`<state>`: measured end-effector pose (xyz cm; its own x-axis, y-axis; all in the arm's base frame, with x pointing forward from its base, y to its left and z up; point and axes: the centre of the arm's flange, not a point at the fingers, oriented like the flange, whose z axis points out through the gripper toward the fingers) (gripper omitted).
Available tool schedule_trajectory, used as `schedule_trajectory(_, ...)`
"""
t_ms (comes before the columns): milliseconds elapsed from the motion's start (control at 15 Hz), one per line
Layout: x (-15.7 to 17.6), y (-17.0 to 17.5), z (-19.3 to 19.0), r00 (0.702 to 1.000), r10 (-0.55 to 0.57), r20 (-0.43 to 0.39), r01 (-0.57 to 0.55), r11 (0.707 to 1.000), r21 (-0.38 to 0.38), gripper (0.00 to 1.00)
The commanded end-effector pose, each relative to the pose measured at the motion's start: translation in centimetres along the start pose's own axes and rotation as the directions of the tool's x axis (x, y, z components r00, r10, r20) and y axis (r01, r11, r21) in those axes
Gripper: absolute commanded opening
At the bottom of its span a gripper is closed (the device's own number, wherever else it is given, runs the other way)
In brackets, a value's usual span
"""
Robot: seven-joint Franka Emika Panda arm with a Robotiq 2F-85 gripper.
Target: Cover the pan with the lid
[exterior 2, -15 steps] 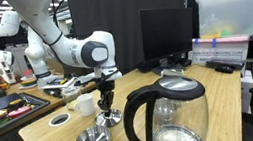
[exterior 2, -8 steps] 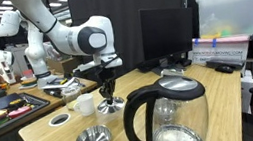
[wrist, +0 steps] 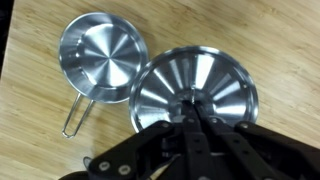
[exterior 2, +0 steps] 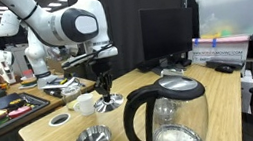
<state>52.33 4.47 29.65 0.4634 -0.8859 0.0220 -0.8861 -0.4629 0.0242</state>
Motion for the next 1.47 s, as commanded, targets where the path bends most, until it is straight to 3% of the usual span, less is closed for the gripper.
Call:
schedule_trajectory(0,-0.4,3.5,0.3,1.000,0.017,0.009,-0.016,1.000,-0.026,0.01)
schedule_trajectory(533,-1.7,7.8,3.8,0.997,0.047,0.054,-0.040,0.993,-0.110,0.01)
schedule_trajectory(1400,-3.2,6.9,6.8,0.998,0.008,0.066,0.004,0.984,-0.180,0.01)
